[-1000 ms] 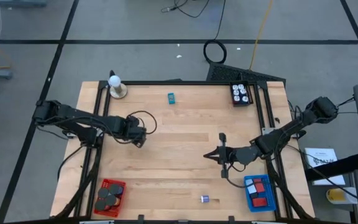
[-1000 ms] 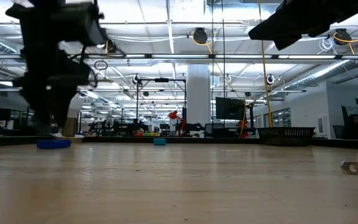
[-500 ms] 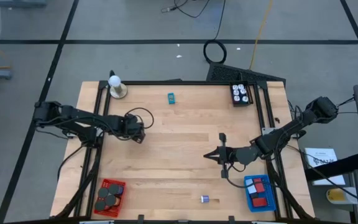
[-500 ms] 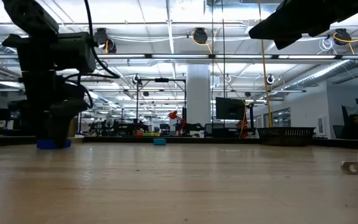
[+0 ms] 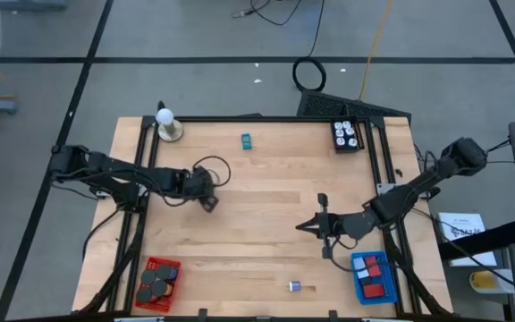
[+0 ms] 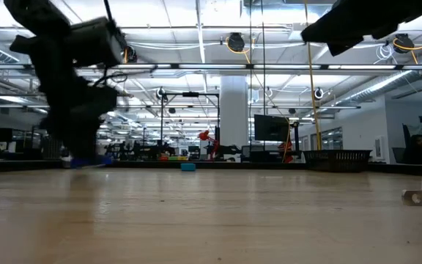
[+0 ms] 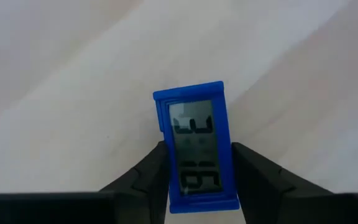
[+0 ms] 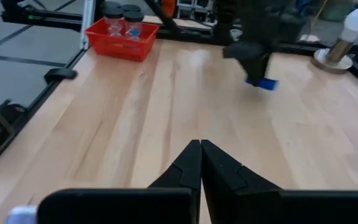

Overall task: Pick & Place Office items
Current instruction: Put the blue digital clock into the blue bin

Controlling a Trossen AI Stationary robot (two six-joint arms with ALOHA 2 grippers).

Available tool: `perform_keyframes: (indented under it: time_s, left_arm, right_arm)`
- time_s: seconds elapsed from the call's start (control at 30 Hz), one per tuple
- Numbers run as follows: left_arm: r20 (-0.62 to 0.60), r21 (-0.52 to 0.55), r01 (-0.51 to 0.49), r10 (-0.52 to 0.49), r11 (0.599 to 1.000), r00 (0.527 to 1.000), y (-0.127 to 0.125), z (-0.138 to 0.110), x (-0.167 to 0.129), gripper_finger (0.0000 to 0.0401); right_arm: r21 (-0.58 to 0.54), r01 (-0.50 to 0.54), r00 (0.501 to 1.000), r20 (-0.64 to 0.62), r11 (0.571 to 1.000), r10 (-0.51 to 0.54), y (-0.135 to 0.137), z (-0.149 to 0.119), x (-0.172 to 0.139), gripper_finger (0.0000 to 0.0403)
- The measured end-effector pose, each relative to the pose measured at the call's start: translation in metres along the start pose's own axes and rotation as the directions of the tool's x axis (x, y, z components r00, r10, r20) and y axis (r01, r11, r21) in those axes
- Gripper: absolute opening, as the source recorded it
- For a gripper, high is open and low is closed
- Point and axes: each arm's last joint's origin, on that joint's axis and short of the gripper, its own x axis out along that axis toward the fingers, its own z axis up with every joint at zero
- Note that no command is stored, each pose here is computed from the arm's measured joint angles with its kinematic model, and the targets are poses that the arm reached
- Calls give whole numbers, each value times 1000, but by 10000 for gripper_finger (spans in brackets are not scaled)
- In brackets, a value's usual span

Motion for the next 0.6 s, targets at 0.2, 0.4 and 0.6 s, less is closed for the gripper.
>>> perform_keyframes:
  time_s: [0.2, 0.4, 0.6]
  left_arm:
    - [242, 106, 316, -333, 943, 911, -45, 12, -7, 151]
    - [382, 286, 558, -627, 779, 679, -94, 11, -8, 148]
    - [471, 471, 607, -764, 640, 441, -125, 1, 13, 148]
  right_arm:
    - [44, 21, 1000, -19, 999, -20, 5, 2, -30, 0]
    - [136, 16, 1000, -25, 991, -12, 11, 1, -49, 0]
    - [209, 140, 989, 15, 968, -146, 17, -21, -31, 8]
